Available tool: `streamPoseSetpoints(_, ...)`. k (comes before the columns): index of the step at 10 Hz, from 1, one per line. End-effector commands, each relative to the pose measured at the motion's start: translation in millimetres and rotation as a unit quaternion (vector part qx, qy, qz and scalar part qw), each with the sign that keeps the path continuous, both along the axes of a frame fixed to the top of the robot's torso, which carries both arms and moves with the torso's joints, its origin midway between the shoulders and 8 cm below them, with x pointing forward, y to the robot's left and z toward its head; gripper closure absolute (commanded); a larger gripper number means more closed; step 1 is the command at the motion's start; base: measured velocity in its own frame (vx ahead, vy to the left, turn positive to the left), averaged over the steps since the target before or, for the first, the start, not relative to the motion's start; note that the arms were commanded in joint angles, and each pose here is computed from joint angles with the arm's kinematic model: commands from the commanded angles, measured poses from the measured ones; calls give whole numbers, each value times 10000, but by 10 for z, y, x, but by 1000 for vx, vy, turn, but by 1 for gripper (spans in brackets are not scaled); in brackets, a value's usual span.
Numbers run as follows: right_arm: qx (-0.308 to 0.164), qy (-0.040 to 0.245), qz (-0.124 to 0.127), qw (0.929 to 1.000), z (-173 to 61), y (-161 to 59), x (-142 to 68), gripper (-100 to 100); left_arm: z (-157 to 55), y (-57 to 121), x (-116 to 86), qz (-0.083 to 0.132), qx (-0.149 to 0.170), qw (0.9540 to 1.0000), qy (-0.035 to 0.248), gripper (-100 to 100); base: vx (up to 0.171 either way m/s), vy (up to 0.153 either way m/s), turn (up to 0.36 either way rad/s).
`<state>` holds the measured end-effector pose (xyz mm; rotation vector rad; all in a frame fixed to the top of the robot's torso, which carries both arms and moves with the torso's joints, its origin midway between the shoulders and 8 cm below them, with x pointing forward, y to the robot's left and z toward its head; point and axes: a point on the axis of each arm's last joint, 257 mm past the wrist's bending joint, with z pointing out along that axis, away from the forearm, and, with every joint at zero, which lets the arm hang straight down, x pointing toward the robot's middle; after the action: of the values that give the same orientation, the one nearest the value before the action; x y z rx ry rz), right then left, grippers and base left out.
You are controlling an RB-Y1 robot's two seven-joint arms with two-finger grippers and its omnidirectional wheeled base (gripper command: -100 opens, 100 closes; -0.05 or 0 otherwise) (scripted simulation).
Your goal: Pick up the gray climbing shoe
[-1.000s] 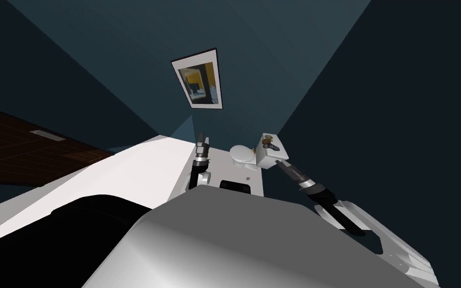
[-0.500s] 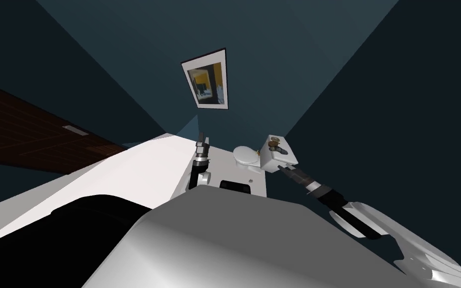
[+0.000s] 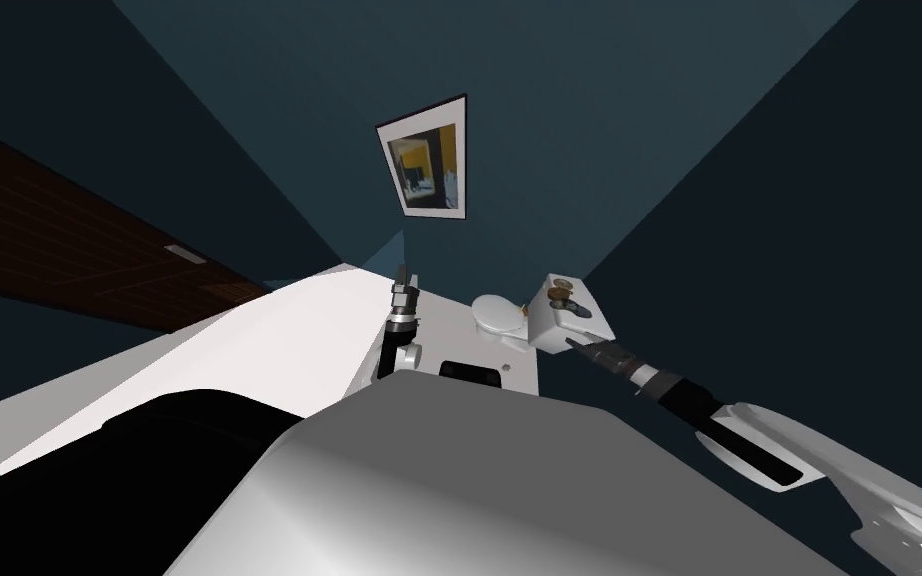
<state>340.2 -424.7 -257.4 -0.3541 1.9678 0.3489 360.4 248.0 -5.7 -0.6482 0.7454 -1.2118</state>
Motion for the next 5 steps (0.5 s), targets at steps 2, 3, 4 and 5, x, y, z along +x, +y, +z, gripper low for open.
streamPoseSetpoints(2, -591, 178, 87, 9981, -39, -318, -30, -100, 0, 0, 0, 0, 0, 10000, 0, 0, 67, 41, 82)
streamPoseSetpoints(3, -881, 266, 118, 9957, -56, -479, -41, -100, 0, 0, 0, 0, 0, 10000, 0, 0, 91, 44, 167)
streamPoseSetpoints(4, -951, 283, 149, 9950, -37, -506, -32, -100, 0, 0, 0, 0, 0, 10000, 0, 0, 73, 24, 54)
streamPoseSetpoints(5, -1244, 374, 179, 9914, -39, -676, -42, -100, 0, 1, 0, 1, 0, 10000, 0, 0, 72, 25, 105)
